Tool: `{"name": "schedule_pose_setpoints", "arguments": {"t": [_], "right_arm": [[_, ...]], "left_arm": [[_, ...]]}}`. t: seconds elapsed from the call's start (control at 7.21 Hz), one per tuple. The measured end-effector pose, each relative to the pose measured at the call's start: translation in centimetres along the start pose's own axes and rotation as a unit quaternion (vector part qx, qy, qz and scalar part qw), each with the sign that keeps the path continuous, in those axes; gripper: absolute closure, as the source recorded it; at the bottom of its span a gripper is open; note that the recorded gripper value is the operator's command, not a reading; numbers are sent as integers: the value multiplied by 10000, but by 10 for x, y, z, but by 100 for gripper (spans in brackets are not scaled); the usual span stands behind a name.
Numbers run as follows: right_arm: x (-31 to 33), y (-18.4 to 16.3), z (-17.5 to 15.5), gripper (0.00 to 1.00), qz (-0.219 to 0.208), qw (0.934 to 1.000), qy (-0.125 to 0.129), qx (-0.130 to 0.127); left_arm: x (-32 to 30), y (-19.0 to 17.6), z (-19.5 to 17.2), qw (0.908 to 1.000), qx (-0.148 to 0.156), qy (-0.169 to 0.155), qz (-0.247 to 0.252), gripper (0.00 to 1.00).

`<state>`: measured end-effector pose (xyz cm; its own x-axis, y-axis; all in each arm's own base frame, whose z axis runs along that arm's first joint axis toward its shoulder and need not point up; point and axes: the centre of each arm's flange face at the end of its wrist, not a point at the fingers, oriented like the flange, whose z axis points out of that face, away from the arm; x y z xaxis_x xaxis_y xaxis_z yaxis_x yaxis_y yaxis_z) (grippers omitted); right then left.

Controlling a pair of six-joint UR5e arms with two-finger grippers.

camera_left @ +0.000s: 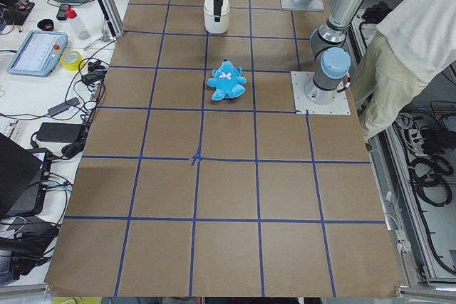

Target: Open trash can with right arm

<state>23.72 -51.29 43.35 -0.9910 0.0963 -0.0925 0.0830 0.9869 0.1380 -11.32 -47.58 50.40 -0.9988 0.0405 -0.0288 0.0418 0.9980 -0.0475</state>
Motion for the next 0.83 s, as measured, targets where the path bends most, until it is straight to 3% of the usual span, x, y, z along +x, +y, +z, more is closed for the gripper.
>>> {"name": "schedule_pose_setpoints", "arguments": {"t": [0.14, 0.28, 0.42, 0.83], "right_arm": [[15, -13, -12, 0, -211, 9988, 201, 389], [35, -28, -23, 0, -615, 9944, 394, 758], [59, -41, -31, 0, -953, 9897, 534, 925], [103, -58, -39, 0, -1324, 9842, 651, 976]], "left_arm": [[0, 0, 0, 10000, 0, 0, -1, 0], [0, 0, 0, 10000, 0, 0, -1, 0], [0, 0, 0, 10000, 0, 0, 0, 0], [0, 0, 0, 10000, -2, 0, 1, 0]]}}
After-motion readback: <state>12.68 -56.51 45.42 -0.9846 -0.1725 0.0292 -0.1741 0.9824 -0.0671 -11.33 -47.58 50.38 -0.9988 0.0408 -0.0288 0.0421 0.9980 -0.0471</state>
